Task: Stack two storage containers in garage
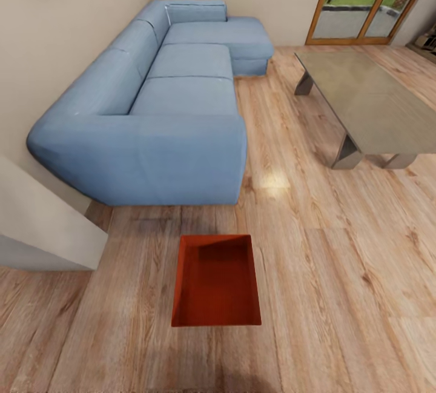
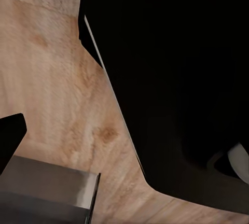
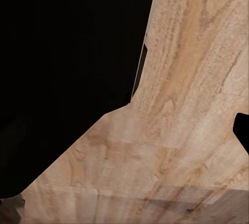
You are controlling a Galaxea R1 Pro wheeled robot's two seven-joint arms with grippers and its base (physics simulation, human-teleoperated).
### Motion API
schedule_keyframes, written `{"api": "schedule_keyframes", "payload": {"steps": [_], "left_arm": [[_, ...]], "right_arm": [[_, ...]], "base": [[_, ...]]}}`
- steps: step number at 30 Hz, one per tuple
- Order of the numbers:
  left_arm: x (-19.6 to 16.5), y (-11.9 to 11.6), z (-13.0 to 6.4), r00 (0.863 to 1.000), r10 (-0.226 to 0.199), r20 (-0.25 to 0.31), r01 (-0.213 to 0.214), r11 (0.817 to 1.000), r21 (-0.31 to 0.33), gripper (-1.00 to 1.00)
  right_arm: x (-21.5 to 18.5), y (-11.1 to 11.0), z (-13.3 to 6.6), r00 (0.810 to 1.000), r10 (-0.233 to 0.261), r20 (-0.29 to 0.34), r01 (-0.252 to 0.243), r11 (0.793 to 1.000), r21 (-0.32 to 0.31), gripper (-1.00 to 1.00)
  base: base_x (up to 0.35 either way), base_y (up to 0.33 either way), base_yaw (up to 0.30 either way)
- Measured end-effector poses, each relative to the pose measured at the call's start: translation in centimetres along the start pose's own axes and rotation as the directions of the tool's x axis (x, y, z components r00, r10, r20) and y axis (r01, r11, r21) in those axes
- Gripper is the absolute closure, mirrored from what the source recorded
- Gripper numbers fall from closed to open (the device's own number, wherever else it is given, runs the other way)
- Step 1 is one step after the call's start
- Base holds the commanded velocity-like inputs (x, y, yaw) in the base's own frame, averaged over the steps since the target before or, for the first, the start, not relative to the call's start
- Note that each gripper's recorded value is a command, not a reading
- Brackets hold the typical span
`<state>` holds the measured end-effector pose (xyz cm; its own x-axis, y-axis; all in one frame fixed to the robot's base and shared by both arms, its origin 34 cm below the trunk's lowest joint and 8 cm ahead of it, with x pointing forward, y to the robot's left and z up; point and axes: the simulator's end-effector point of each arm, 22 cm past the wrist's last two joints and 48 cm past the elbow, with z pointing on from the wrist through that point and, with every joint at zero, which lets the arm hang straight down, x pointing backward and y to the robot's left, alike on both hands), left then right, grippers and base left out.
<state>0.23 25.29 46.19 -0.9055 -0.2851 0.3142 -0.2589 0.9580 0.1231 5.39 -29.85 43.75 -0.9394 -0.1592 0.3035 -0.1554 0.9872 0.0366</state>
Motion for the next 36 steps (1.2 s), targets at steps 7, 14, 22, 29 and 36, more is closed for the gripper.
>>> {"api": "schedule_keyframes", "payload": {"steps": [7,14,22,29,36], "left_arm": [[0.07,0.02,0.00,1.000,0.000,-0.002,0.000,1.000,-0.001,-1.00],[0.07,0.02,0.00,1.000,0.000,-0.002,0.000,1.000,-0.001,-1.00],[0.05,0.02,0.00,1.000,0.000,-0.002,0.000,1.000,0.000,-1.00],[0.06,0.06,0.00,1.000,0.000,-0.002,0.000,1.000,-0.001,-1.00],[0.00,0.07,0.00,1.000,-0.001,-0.001,0.001,1.000,-0.002,-1.00]], "right_arm": [[0.08,-0.06,0.00,1.000,0.001,-0.002,-0.001,1.000,0.002,-1.00],[0.09,-0.13,0.00,1.000,0.001,-0.002,-0.001,1.000,0.003,-1.00],[0.08,-0.09,0.00,1.000,0.001,-0.002,-0.001,1.000,0.001,-1.00],[0.07,0.06,0.01,1.000,-0.001,-0.002,0.001,1.000,-0.002,-1.00],[0.06,-0.23,0.00,1.000,-0.004,0.000,0.004,1.000,0.004,-1.00]], "base": [[0.000,0.000,0.000],[0.000,0.000,0.000],[0.000,0.000,0.000],[0.000,0.000,0.000],[0.000,0.000,0.000]]}}
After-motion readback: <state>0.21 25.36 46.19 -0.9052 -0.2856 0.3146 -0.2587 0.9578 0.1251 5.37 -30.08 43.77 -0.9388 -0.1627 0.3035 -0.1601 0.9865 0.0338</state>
